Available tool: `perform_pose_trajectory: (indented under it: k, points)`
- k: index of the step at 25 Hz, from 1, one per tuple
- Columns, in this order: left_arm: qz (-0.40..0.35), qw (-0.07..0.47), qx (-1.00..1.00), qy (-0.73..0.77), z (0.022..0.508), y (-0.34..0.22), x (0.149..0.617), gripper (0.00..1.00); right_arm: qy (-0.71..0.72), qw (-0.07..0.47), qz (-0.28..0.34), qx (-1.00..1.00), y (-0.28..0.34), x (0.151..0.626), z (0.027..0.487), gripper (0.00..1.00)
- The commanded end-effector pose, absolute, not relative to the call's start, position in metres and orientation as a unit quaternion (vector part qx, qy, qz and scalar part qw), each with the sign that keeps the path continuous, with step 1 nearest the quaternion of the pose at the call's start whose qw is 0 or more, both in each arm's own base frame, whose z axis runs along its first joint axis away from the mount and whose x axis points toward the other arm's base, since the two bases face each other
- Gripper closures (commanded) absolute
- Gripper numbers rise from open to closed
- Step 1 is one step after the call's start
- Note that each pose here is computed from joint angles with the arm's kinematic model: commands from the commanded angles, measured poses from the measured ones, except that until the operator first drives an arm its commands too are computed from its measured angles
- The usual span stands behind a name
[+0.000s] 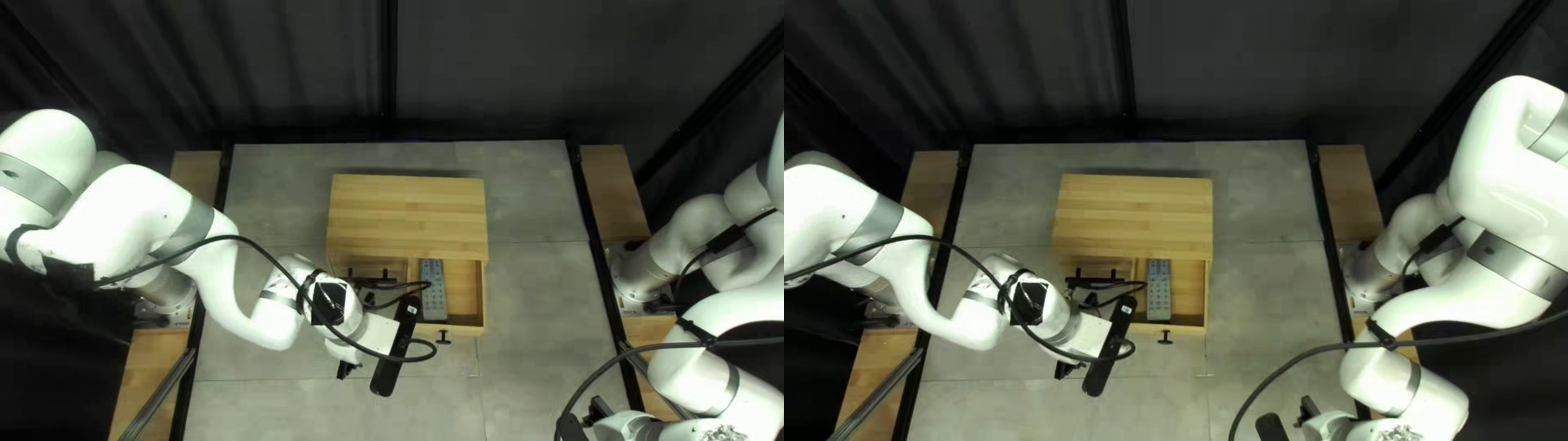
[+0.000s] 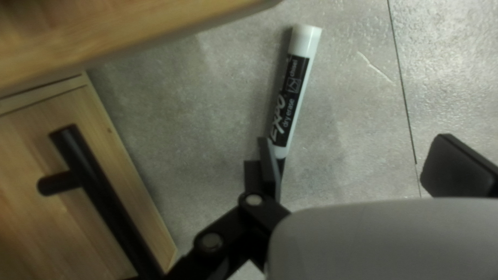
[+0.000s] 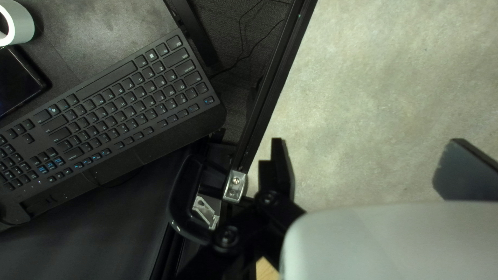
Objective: Open drawers and place objects into drawer and close
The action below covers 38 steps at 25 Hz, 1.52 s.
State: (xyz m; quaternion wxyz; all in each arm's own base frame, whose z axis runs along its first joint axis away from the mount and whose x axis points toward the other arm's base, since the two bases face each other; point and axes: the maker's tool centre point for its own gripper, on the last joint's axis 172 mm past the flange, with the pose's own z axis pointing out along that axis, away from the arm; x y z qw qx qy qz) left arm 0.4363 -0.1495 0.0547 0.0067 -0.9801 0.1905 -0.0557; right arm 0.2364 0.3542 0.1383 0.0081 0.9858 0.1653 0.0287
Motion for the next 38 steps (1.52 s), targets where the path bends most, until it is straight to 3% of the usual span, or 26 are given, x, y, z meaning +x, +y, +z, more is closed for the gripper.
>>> perform_pose_trajectory:
  k: [1, 19, 36, 38]
  points:
    - [-0.058, 0.007, -0.981, 0.187, 0.052, -0.142, 0.434, 0.00, 0.165, 0.008, 0.029, 0.986, 0.354, 0.236, 0.138, 0.00]
    - [-0.072, 0.012, -0.981, 0.178, 0.023, -0.126, 0.431, 0.00, 0.165, 0.008, 0.029, 0.986, 0.354, 0.236, 0.138, 0.00]
    - [-0.066, 0.012, -0.981, 0.183, 0.020, -0.117, 0.422, 0.28, 0.165, 0.008, 0.029, 0.986, 0.354, 0.236, 0.138, 0.00]
    - [-0.065, 0.013, -0.981, 0.184, 0.021, -0.117, 0.422, 0.35, 0.165, 0.008, 0.029, 0.986, 0.354, 0.236, 0.138, 0.00]
